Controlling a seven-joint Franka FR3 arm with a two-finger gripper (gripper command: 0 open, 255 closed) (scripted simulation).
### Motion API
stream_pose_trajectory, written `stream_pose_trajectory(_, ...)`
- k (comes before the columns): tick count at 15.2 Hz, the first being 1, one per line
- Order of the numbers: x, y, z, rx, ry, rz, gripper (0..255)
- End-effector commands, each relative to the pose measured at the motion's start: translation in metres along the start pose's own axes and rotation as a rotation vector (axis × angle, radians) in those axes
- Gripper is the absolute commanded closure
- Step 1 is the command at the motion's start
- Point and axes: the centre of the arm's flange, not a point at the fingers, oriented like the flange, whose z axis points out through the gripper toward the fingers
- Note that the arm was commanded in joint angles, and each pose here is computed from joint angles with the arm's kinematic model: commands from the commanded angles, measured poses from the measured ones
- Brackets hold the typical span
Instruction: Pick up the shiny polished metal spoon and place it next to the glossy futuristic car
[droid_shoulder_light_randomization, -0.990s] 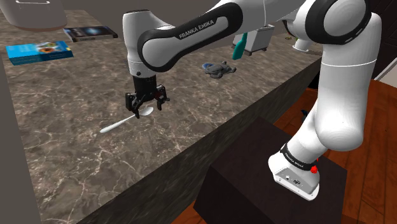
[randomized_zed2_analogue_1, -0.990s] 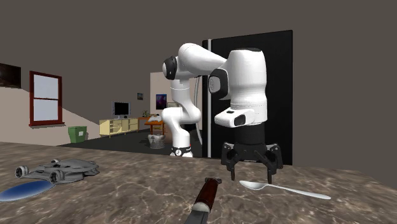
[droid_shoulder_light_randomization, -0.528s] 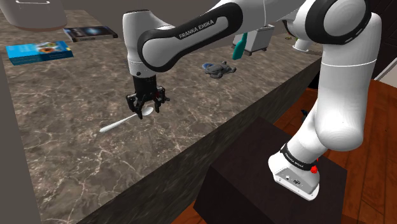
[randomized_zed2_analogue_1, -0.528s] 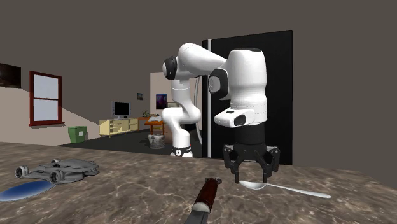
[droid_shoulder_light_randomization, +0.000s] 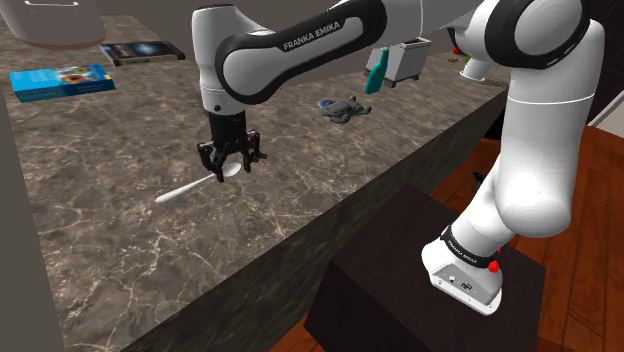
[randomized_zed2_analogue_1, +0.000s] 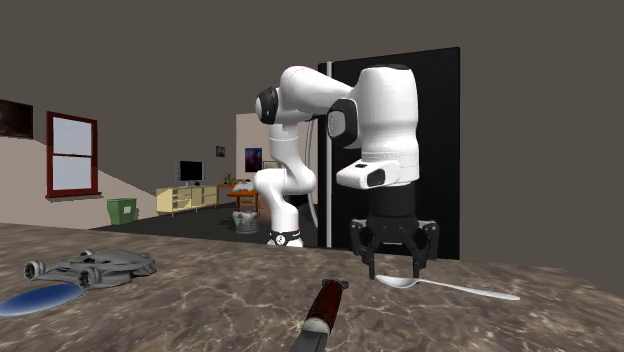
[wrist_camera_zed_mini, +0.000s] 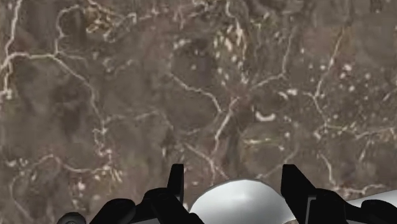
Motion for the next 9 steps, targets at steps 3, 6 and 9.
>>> stream_pose_trajectory(3,-0.004,-0.002,-0.021,0.0,0.0,0.0,255)
stream_pose_trajectory(6,-0.006,-0.003,-0.036,0.0,0.0,0.0,255)
stream_pose_trajectory(9,-0.009,-0.003,-0.052,0.0,0.0,0.0,255)
